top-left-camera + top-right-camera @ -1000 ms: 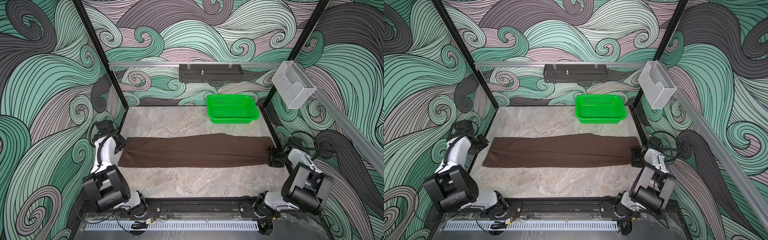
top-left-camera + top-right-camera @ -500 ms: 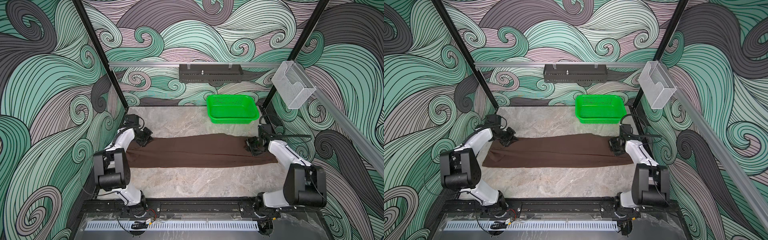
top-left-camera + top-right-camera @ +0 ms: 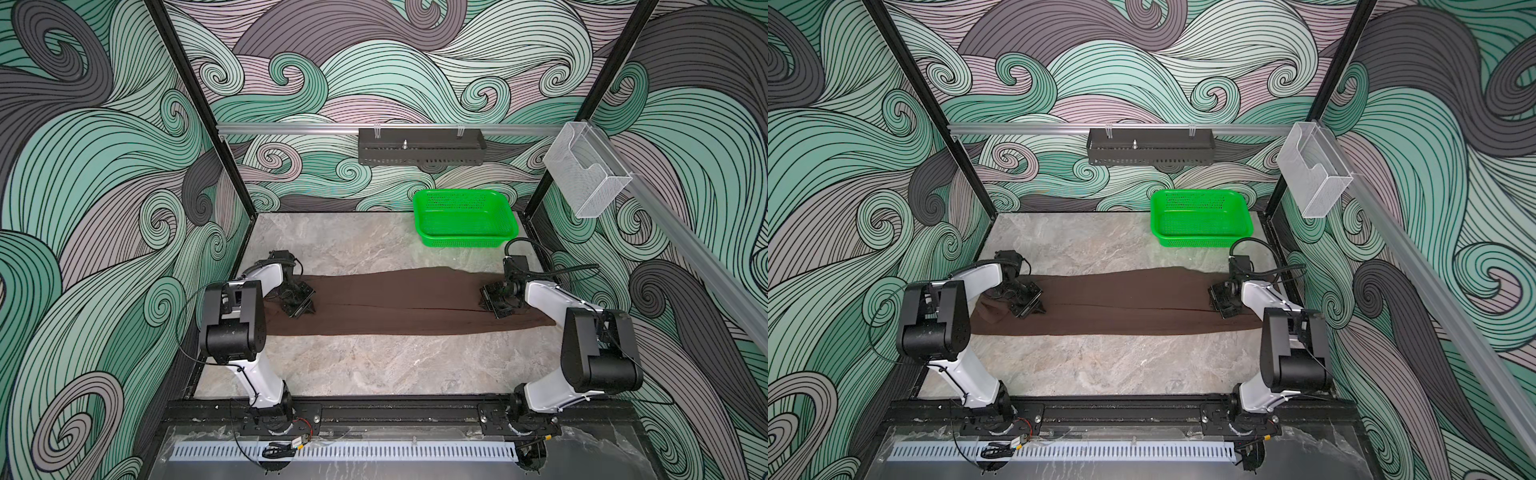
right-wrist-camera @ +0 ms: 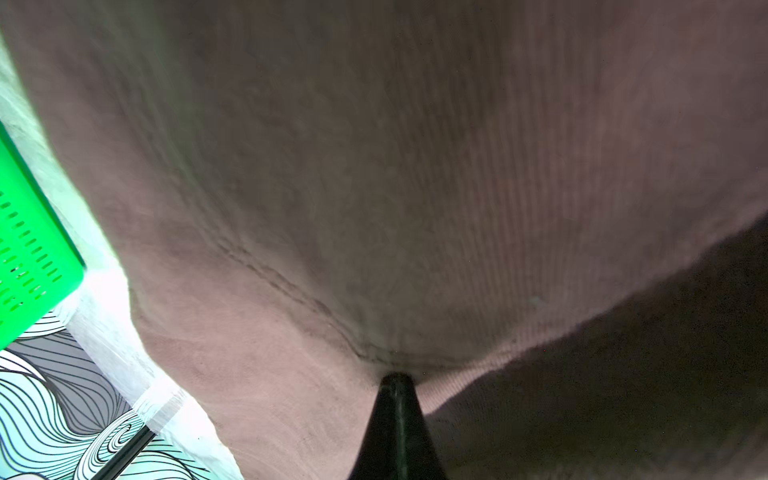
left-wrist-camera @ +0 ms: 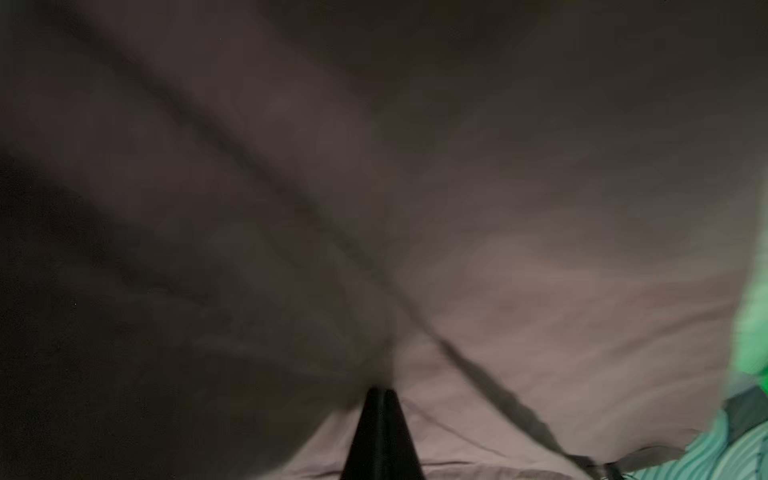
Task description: Fold and stack the trousers
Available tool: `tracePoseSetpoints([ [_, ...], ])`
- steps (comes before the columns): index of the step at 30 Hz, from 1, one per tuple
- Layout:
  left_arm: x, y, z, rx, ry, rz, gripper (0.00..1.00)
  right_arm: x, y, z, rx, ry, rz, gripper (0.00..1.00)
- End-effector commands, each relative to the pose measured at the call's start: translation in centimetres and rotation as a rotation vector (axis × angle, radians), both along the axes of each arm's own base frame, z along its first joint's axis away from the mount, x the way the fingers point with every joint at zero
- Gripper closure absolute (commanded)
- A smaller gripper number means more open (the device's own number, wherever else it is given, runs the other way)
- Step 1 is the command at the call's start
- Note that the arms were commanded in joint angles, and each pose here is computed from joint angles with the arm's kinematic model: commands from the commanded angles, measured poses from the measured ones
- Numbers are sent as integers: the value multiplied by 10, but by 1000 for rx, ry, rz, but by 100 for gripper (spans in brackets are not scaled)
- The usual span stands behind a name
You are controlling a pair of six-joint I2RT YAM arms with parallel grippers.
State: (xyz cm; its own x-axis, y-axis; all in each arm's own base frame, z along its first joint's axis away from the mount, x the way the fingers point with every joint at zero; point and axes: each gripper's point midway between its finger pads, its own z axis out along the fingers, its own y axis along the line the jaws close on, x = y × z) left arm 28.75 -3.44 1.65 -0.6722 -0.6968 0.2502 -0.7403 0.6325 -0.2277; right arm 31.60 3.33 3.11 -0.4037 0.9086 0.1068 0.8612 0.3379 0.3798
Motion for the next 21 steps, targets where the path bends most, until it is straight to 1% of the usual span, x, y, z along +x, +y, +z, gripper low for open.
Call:
tracePoseSetpoints([
  [1,-40,3,-1,18,100,-43,98,-13,-2,-5,-22,21,17,100],
  [3,-56,-1,0,-6,114,-56,99,-19,-5,-6,-28,27,18,100],
  [7,-84,1,7,-5,127,-80,100,-29,-6,-4,-40,32,38,100],
  [8,-87,-1,9,-11,124,-80,100,-30,-6,-3,-40,30,45,100],
  [10,-84,-6,20,-39,106,-78,100,-33,-6,0,-43,30,55,100],
  [12,-74,-3,35,-24,55,-75,100,-36,-4,5,-40,23,65,98],
  [13,-70,0,43,-8,28,-71,99,-35,-4,9,-42,16,69,93],
  [14,-63,3,51,3,-3,-58,96,-35,-3,13,-41,8,73,86],
  [16,-52,5,66,6,-62,-38,87,-33,0,22,-45,-6,86,71],
  [18,-43,10,75,26,-89,-23,78,-32,3,30,-53,-19,97,57],
  [19,-39,13,85,38,-129,-15,76,-31,5,33,-57,-22,101,52],
  [21,-32,22,93,58,-155,15,72,-29,10,39,-64,-32,112,46],
])
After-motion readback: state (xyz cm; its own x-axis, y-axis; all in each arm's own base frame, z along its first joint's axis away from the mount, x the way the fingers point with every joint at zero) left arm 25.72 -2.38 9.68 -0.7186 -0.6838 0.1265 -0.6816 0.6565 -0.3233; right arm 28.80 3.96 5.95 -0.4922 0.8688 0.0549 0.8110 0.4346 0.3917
